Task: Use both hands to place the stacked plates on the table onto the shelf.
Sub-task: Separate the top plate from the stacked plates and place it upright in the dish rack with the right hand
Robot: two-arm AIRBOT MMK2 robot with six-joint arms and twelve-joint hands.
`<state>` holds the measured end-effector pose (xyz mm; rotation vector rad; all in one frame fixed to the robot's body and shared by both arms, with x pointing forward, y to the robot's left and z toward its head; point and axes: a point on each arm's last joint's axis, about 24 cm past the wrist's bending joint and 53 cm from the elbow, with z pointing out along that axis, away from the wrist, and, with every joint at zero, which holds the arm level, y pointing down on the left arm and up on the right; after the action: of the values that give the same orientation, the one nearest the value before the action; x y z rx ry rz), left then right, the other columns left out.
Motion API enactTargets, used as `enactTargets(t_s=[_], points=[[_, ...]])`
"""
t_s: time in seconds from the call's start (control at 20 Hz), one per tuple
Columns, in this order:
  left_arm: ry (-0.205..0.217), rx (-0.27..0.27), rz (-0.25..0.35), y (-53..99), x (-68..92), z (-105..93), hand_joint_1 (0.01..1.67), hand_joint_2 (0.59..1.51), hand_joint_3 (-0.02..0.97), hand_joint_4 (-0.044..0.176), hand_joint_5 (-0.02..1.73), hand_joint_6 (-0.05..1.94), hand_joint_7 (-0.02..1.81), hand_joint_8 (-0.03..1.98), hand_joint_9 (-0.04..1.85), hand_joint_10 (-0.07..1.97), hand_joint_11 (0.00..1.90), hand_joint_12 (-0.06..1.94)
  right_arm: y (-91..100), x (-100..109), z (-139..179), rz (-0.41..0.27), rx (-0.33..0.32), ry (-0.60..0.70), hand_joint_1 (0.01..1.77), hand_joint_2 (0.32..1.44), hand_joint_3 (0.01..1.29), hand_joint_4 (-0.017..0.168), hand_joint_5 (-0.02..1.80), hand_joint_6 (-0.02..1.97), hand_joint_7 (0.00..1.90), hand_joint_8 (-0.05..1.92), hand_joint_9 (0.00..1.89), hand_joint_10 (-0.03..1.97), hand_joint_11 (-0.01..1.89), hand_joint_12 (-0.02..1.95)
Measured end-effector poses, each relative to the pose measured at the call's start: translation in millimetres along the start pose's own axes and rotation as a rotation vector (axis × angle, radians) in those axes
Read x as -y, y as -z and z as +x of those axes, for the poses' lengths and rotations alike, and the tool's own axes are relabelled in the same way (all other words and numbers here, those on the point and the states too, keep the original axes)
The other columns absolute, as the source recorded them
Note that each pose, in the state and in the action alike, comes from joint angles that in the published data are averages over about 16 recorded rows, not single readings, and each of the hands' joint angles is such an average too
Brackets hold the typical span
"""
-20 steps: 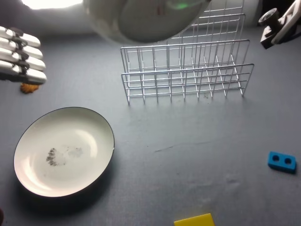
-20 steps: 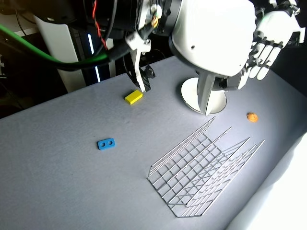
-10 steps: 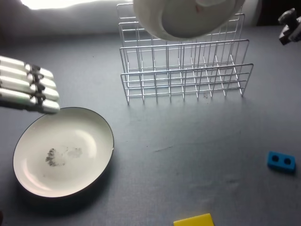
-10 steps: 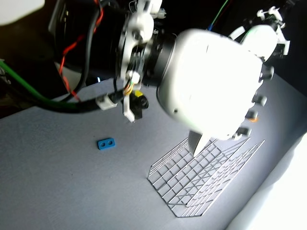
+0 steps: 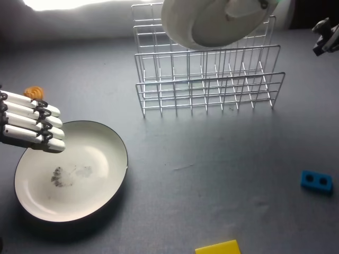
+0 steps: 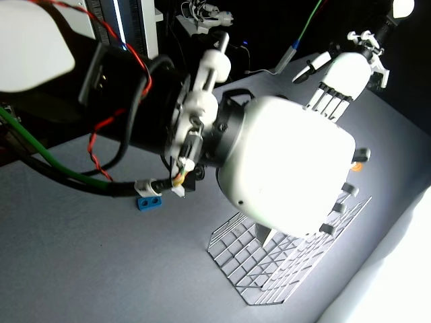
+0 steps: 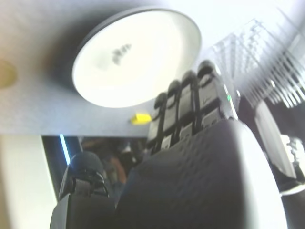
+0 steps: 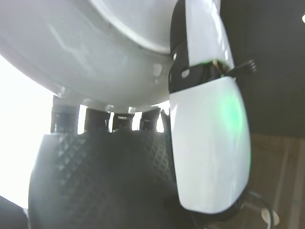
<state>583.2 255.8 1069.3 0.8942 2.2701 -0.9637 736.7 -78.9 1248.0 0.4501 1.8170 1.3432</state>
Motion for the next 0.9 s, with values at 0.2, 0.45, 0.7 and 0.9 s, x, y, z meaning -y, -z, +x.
enactTargets(t_s=[0.2,0.45,0.7,0.9], points=[[0.012,-0.023,-0.016,-3.2,-7.0,10.3,0.01,1.185,0.012,-0.001,0.06,0.02,0.06,0.02,0.02,0.01,0.02,0.01,-8.6,11.9,-3.1,0.020,0.005,-0.027,1.28,0.95,0.01,0.031,1.07,0.76,1.15,0.64,1.37,0.02,0.95,1.11],[0.018,-0.043,-0.032,-6.1,-14.3,19.8,0.01,1.187,0.012,0.000,0.06,0.02,0.05,0.02,0.02,0.01,0.02,0.01,-19.7,29.0,-4.4,0.051,0.011,-0.077,1.28,0.95,0.01,0.030,1.06,0.77,1.14,0.65,1.36,0.02,0.93,1.12],[0.020,-0.056,-0.049,-7.6,-21.0,25.9,0.01,1.190,0.012,0.000,0.06,0.02,0.05,0.02,0.02,0.01,0.02,0.01,-30.4,47.7,-1.4,0.084,0.013,-0.122,1.28,0.96,0.01,0.029,1.04,0.80,1.14,0.66,1.35,0.02,0.92,1.14],[0.020,-0.062,-0.059,-8.2,-25.0,28.8,0.01,1.192,0.011,0.000,0.06,0.02,0.06,0.02,0.03,0.01,0.02,0.01,-37.7,61.8,4.5,0.108,0.007,-0.142,1.28,0.97,0.01,0.025,1.02,0.83,1.13,0.67,1.35,0.02,0.92,1.15]])
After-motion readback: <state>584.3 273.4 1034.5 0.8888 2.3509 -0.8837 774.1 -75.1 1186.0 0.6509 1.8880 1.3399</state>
